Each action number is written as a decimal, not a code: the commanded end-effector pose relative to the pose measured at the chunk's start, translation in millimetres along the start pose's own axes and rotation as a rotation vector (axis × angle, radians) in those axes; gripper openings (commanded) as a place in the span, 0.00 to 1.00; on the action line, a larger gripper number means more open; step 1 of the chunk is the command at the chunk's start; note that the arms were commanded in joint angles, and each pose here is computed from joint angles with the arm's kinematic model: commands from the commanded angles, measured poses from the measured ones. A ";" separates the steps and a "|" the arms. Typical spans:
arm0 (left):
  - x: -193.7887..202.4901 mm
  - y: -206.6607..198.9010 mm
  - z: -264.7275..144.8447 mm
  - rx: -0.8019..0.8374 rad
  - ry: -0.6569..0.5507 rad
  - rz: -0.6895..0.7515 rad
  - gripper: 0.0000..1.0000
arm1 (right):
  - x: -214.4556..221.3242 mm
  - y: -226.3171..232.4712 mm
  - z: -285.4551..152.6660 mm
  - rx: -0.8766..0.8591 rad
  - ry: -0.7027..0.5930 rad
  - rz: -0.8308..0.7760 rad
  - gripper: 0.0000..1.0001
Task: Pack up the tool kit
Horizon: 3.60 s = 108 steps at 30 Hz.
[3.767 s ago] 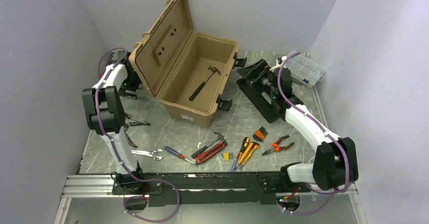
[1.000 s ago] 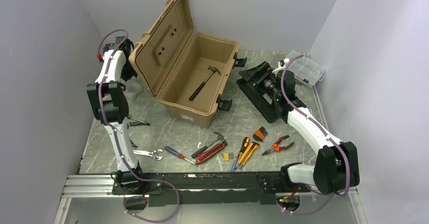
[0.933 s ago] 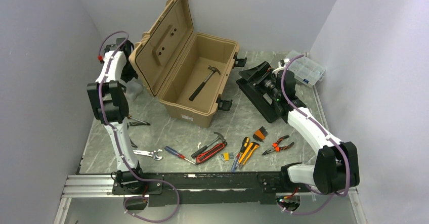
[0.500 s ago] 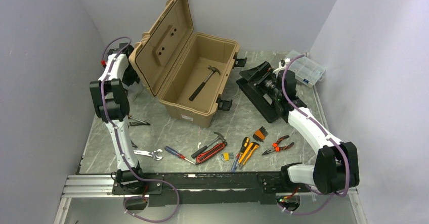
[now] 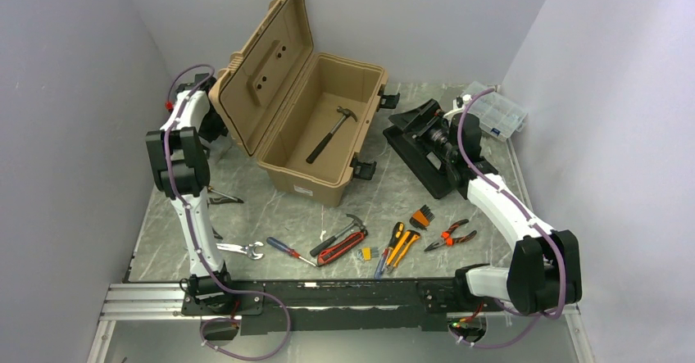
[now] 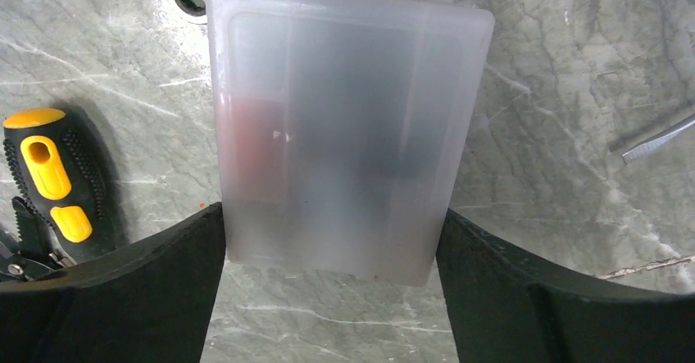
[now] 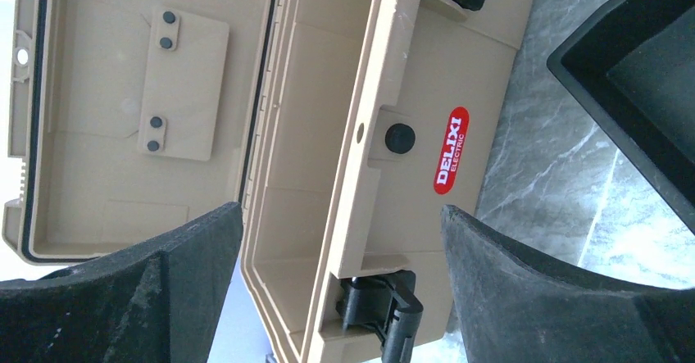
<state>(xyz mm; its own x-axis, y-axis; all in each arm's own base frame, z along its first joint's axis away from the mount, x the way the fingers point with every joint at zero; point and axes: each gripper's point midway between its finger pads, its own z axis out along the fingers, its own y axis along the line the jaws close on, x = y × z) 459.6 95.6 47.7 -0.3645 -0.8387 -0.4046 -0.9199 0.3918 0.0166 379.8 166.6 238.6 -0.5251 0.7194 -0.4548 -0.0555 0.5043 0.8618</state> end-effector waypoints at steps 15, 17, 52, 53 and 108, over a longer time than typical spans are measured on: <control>4.1 27.0 -43.5 0.079 -0.016 -0.123 0.38 | -12.1 22.4 -10.7 -0.070 -0.032 -0.026 0.92; -2.6 32.3 -58.2 0.095 -0.042 -0.124 0.34 | -12.4 22.9 -11.5 -0.069 -0.033 -0.029 0.92; 40.4 36.1 -83.7 0.219 0.084 -0.274 0.99 | -14.1 38.6 -24.4 -0.112 -0.038 -0.045 0.93; 41.5 33.9 -79.6 0.221 0.090 -0.292 0.99 | -13.7 38.0 -23.6 -0.110 -0.035 -0.048 0.93; -12.6 102.0 -163.3 0.233 -0.118 -0.340 0.00 | -20.7 37.4 -44.0 -0.096 -0.051 -0.065 0.93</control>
<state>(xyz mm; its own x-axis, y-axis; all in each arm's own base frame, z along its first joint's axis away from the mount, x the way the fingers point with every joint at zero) 364.8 72.7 137.9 0.0233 -0.9405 -0.3389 -0.9568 0.0773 -0.2803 355.9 154.4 267.2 -0.5166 0.7106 -0.4777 -0.1217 0.4913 0.8624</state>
